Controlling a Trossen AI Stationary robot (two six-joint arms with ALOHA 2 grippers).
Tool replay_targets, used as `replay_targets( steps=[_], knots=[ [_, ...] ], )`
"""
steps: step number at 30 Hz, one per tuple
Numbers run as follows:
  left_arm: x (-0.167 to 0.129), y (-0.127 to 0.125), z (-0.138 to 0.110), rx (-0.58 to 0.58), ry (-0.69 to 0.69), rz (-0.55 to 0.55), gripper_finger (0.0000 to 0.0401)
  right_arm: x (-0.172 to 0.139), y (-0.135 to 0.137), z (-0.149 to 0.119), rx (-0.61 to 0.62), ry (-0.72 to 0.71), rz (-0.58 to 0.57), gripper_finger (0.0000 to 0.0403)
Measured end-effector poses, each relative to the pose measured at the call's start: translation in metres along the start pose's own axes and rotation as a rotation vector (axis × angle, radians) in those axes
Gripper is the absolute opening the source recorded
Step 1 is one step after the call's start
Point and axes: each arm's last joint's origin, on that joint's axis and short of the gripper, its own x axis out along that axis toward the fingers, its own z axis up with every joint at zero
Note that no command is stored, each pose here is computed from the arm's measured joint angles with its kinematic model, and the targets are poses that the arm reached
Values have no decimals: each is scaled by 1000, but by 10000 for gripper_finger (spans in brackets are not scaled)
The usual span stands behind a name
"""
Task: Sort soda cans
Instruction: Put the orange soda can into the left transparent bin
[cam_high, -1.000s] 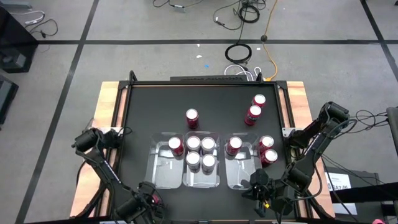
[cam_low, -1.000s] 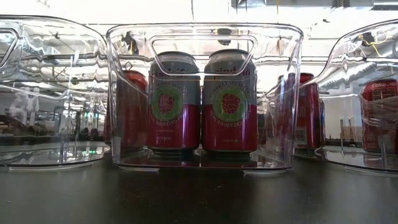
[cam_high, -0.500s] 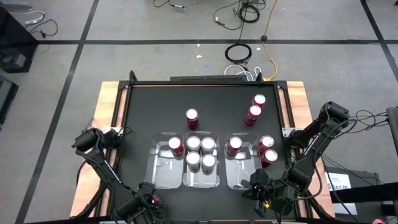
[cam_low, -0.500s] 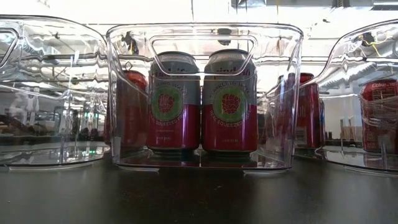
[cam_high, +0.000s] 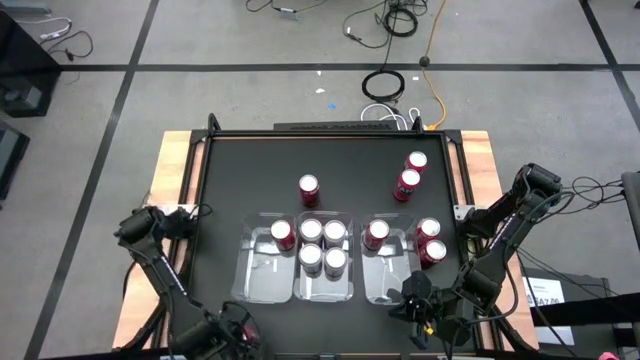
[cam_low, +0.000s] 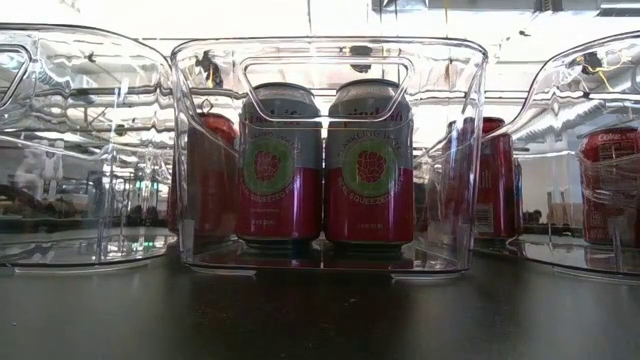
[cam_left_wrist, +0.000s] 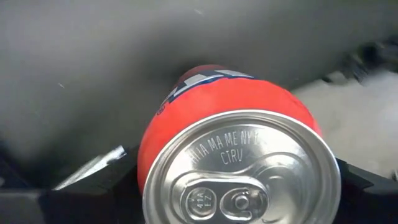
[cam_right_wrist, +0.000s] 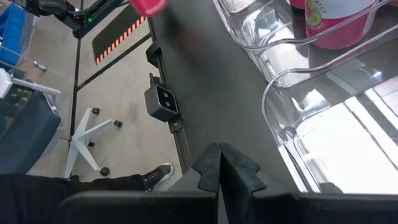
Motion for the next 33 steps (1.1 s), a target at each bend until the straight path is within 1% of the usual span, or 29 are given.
replay_targets(
  steps=[3, 6, 8, 12, 13, 16, 18, 21, 23, 26, 29, 31, 33],
  knots=[
    [-22, -7, 1, 55, 14, -51, 321, 0, 0, 0, -2, 0, 0, 0],
    [-51, -8, 11, 91, -45, -97, 322, 0, 0, 0, -1, 0, 0, 0],
    [-71, -3, 22, 104, -85, -74, 322, 0, 0, 0, 3, 0, 1, 0],
    [-105, 15, 50, 108, -160, 29, 322, 0, 0, 0, 10, 0, 1, 0],
    [-112, 18, 57, 122, -164, 34, 322, 0, 0, 0, 17, 0, 1, 0],
    [-124, 22, 80, 198, -193, -15, 322, 0, 0, 0, 27, -1, 1, 0],
    [-125, 21, 96, 238, -228, 5, 322, 0, 0, 0, 47, -3, 0, 0],
    [-117, 18, 119, 349, -254, 64, 322, 0, 0, 1, 75, -7, -2, 0],
    [-107, 19, 133, 429, -255, 130, 322, 1, -1, 2, 99, -12, -6, 0],
    [-87, 22, 146, 539, -183, 237, 322, 2, -2, 4, 142, -36, -13, 0],
    [-69, 29, 154, 652, -73, 322, 322, 2, -2, 5, 177, -53, -17, 0],
    [-58, 31, 157, 721, -49, 348, 322, 2, -2, 6, 201, -75, -21, 0],
    [-51, 30, 162, 749, -50, 328, 322, 2, -2, 7, 223, -95, -25, 0]
  ],
)
